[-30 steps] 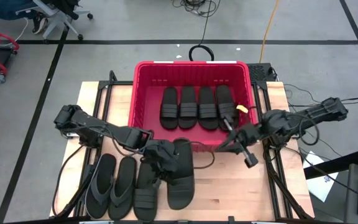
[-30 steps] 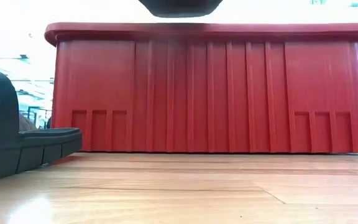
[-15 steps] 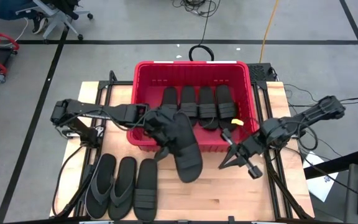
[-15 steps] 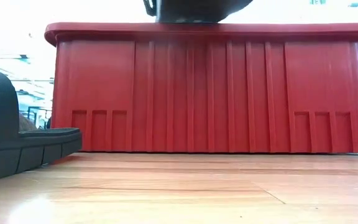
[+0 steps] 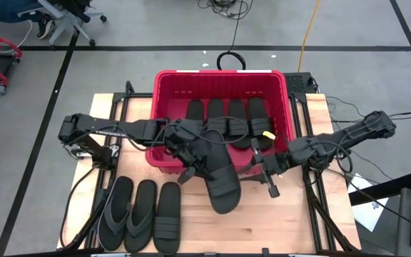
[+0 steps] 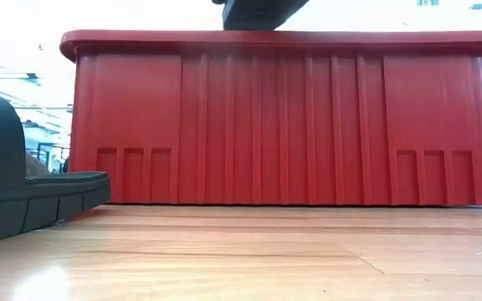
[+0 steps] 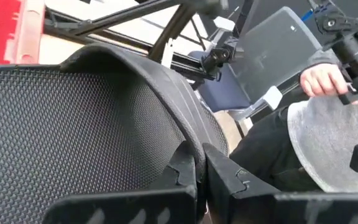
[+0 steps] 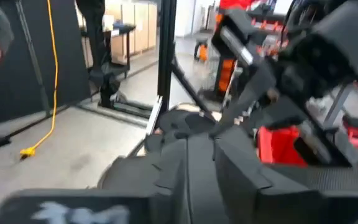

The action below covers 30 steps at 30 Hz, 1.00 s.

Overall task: Pick and place slides into bin
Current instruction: Put the black slipper into the red bin

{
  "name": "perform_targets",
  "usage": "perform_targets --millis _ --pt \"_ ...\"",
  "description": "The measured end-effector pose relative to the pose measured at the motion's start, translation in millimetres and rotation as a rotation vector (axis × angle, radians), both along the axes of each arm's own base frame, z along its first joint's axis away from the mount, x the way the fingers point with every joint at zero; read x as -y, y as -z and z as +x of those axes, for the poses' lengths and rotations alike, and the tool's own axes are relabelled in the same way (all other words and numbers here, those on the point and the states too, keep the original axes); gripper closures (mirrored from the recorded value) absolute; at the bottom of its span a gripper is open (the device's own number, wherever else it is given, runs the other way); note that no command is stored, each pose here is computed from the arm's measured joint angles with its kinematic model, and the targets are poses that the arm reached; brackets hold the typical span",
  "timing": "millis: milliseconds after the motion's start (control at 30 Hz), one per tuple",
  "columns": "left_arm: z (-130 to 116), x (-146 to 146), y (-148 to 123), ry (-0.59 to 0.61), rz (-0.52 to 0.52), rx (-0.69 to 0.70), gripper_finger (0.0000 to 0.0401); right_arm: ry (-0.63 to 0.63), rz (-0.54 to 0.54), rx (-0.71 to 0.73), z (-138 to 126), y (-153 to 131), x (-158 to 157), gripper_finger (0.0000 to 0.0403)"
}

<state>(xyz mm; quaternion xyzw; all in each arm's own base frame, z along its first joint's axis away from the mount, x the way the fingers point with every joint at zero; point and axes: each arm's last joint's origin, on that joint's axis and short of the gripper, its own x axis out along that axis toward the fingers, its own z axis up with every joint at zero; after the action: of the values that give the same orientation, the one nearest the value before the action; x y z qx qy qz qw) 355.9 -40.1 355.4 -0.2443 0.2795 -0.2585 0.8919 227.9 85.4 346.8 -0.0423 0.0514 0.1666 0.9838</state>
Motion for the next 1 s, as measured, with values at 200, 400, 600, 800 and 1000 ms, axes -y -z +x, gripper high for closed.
perform_targets --millis 200,400,600,800,1000 --pt "0 9 2 0.026 0.005 -0.009 0.04 -0.013 -0.024 -0.122 2 8 5 0.0246" --pt "5 16 9 0.046 0.013 -0.02 0.04 0.005 -0.038 -0.138 4 10 13 0.0203" --pt "9 13 14 0.02 0.048 -0.019 0.04 0.085 -0.001 -0.132 6 8 21 0.0197" --pt "12 -16 13 -0.136 0.019 -0.048 0.0399 0.088 -0.01 -0.144 3 9 13 0.0214" --pt "14 -38 11 -0.208 -0.028 -0.053 0.0398 0.194 -0.103 -0.171 -5 3 8 0.0222"
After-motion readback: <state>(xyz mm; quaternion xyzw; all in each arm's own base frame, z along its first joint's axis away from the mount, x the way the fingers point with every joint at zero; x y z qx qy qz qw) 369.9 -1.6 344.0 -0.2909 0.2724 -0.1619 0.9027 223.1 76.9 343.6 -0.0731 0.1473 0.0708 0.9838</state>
